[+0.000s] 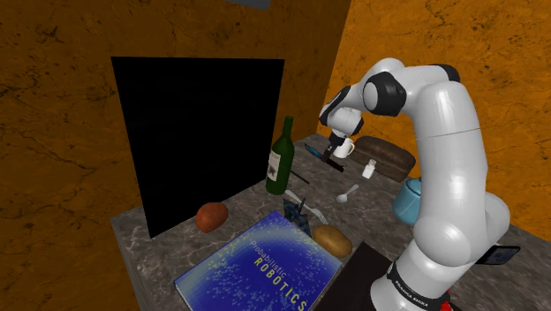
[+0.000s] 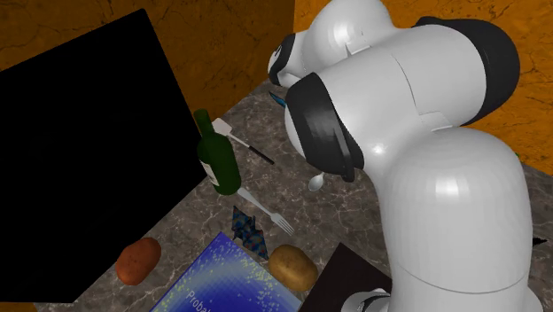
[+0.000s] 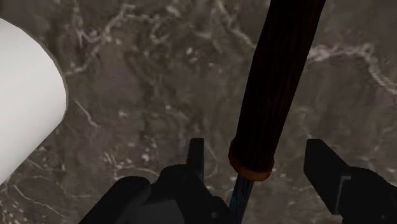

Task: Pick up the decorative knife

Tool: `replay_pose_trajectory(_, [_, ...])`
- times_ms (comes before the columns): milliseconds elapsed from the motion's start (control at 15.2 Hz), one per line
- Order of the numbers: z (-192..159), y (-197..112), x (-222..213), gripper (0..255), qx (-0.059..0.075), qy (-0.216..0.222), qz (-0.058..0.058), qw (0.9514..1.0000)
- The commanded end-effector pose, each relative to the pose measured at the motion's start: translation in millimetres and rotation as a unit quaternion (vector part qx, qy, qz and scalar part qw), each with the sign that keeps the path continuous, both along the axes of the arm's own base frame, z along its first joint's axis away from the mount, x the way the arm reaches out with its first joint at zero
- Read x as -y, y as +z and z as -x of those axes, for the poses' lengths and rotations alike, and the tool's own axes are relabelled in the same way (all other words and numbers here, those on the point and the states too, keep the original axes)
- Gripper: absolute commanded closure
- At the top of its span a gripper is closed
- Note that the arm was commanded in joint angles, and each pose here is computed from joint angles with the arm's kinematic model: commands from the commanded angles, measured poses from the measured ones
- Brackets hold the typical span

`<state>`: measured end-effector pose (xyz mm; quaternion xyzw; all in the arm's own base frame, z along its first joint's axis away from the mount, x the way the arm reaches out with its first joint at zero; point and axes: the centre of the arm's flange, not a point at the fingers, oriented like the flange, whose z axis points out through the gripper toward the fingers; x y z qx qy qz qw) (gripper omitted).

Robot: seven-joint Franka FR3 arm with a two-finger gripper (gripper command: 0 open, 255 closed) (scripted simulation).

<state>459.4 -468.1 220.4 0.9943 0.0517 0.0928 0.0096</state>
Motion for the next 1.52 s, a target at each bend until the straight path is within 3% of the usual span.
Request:
replay_pose_trajectory(0, [-0.2, -1.4, 0.0, 255, 0.000, 0.000, 0.000, 1.0000])
replay_pose_trajectory(528, [0.1, 0.1, 0.4, 255, 0.000, 0.000, 0.000, 1.0000])
replay_pose_trajectory(1452, [0.1, 74.0, 0.4, 255, 0.000, 0.000, 0.000, 1.0000])
